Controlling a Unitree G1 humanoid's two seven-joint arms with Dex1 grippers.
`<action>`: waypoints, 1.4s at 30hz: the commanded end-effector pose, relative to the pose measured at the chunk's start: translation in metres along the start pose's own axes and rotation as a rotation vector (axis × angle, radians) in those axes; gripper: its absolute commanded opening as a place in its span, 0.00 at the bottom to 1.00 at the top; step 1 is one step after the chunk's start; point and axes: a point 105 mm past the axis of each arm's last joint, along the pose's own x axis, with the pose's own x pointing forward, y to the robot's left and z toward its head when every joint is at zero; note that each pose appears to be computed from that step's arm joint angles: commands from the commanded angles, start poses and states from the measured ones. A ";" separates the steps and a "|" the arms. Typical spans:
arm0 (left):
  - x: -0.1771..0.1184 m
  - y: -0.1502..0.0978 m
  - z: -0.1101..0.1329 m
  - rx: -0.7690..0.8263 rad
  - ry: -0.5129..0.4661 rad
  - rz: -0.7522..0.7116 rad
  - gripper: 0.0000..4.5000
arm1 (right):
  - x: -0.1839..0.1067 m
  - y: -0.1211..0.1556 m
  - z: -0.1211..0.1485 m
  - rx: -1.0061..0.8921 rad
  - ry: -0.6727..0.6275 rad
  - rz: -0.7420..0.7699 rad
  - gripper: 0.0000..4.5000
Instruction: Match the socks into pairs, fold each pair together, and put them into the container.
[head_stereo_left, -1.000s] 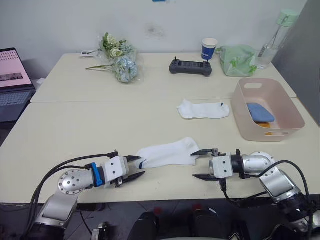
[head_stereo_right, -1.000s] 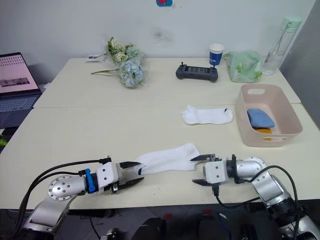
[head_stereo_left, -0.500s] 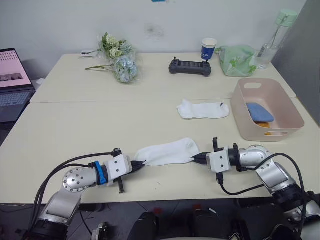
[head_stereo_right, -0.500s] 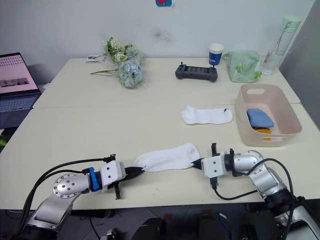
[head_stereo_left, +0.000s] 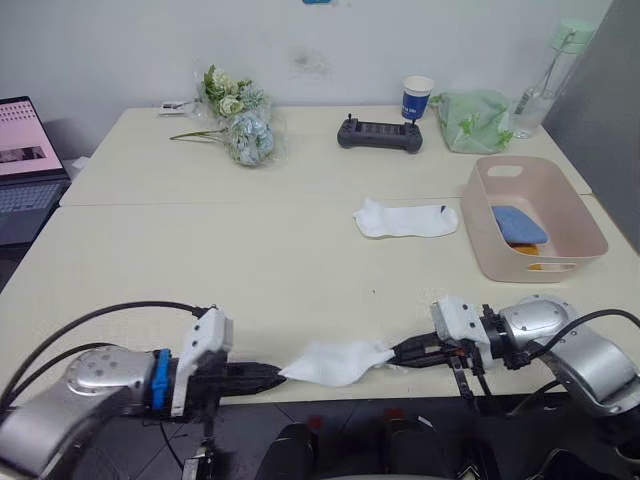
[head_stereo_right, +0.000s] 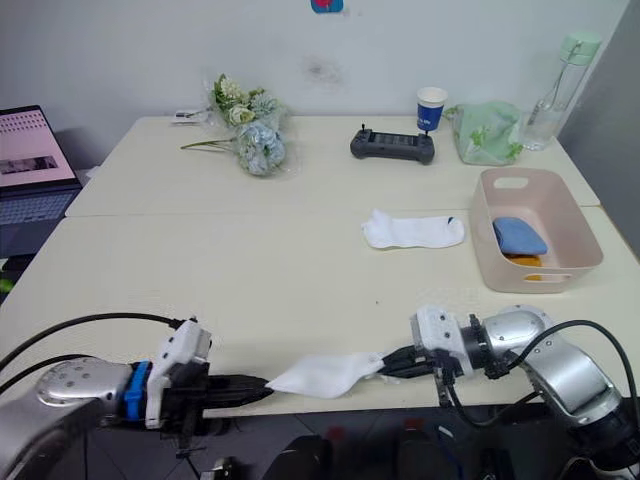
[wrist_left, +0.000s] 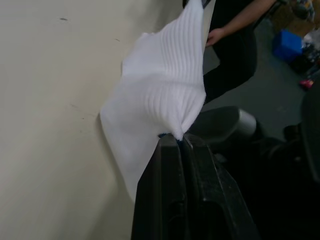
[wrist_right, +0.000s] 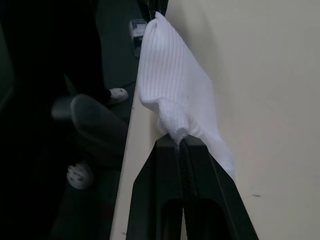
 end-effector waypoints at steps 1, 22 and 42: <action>0.000 0.002 0.001 -0.118 -0.011 -0.042 0.00 | -0.001 0.003 0.004 0.111 -0.014 0.038 0.01; 0.018 0.112 0.029 -0.022 -0.043 0.256 0.00 | 0.003 -0.112 -0.007 -0.126 0.109 -0.303 0.01; -0.025 0.141 0.052 0.207 -0.241 0.587 0.84 | -0.031 -0.122 0.026 -0.215 -0.067 -0.550 0.70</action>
